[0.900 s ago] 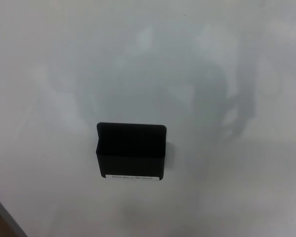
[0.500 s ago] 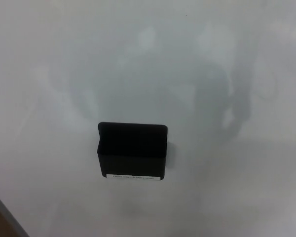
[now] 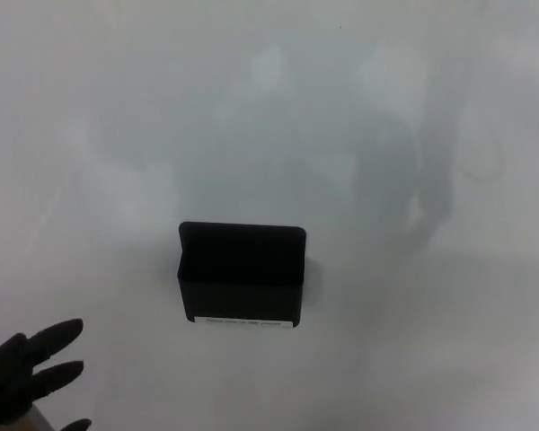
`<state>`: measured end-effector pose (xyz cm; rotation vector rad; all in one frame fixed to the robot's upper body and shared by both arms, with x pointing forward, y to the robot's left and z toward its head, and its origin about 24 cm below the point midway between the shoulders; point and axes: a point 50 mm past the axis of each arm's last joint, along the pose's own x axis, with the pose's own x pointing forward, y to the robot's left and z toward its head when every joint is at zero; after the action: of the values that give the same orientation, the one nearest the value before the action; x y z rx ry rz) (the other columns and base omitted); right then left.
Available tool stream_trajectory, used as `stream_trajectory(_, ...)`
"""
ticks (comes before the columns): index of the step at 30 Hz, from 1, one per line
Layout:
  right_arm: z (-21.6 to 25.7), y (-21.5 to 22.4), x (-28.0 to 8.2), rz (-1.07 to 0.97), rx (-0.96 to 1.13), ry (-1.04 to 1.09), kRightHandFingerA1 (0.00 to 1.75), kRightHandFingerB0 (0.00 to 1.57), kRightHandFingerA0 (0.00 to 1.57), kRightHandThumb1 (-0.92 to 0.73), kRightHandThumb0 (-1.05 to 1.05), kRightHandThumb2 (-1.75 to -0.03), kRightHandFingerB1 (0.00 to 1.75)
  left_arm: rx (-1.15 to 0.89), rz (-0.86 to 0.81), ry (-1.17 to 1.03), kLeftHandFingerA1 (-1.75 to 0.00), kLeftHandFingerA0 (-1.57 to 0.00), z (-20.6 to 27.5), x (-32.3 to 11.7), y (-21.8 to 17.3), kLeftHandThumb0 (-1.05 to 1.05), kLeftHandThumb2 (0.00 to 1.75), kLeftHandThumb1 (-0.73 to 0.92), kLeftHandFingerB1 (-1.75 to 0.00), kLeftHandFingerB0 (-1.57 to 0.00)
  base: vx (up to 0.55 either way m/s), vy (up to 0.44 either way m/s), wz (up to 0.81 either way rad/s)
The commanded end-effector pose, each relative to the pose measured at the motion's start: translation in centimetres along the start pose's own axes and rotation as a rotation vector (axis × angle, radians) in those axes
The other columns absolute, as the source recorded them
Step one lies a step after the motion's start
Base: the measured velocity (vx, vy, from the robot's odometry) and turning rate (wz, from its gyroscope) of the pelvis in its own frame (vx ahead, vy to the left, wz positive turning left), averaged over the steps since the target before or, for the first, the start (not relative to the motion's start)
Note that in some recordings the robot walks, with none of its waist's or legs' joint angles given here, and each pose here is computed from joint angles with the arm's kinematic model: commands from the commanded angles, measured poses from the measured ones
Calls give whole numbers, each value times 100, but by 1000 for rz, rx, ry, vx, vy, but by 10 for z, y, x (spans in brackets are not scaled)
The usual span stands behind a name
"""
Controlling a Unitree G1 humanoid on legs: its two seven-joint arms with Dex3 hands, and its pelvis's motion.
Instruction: A magnetic marker holder is on the left hand side of the white board, the robot put the index and middle finger into the opening of the container and pull off the magnetic holder and hand it to a human on the left hand side.
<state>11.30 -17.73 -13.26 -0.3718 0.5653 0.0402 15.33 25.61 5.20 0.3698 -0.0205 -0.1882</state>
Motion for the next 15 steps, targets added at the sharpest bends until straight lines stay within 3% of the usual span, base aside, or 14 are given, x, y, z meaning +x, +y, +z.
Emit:
stream_trajectory(1, 15, -7, -2, -98, 11, -189, 64, 39, 82, -67, -52, -60, 45, 397, -275, -439, -39, -41, 133, 26, 6, -40, 59, 62, -31, -31, 0, 0, 0)
stream_trajectory(2, 16, -7, -1, -101, 10, -194, 72, 34, 78, -54, -58, -88, 56, 414, -282, -449, -37, -38, 136, 30, 6, -39, 58, 61, -30, -30, 0, 0, 0)
stream_trajectory(3, 17, -8, -1, -103, 9, -199, 72, 34, 78, -54, -58, -88, 56, 423, -286, -453, -37, -38, 138, 32, 5, -39, 58, 61, -30, -30, 0, 0, 0)
stream_trajectory(4, 19, -8, 0, -107, 1, -211, 65, 39, 83, -66, -52, -60, 47, 459, -297, -483, -37, -37, 145, 41, 4, -38, 58, 59, -30, -30, 0, 0, 0)
stream_trajectory(5, 19, -8, 1, -107, -1, -213, 65, 39, 83, -66, -52, -60, 47, 467, -299, -489, -37, -37, 146, 43, 3, -38, 58, 59, -30, -30, 0, 0, 0)
stream_trajectory(6, 19, -8, 0, -109, 0, -216, 73, 35, 77, -52, -56, -87, 57, 498, -317, -500, -36, -33, 151, 49, 1, -38, 58, 59, -30, -27, 0, 0, 0)
stream_trajectory(14, 21, -9, 1, -118, -9, -234, 73, 35, 78, -52, -55, -87, 57, 573, -404, -472, -35, -29, 167, 73, -8, -39, 58, 59, -30, -26, 0, 0, 0)
stream_trajectory(15, 21, -9, 1, -118, -8, -235, 65, 39, 82, -65, -51, -60, 48, 593, -420, -463, -52, -12, 169, 77, -10, -23, 96, 45, -50, -11, 0, 0, 0)
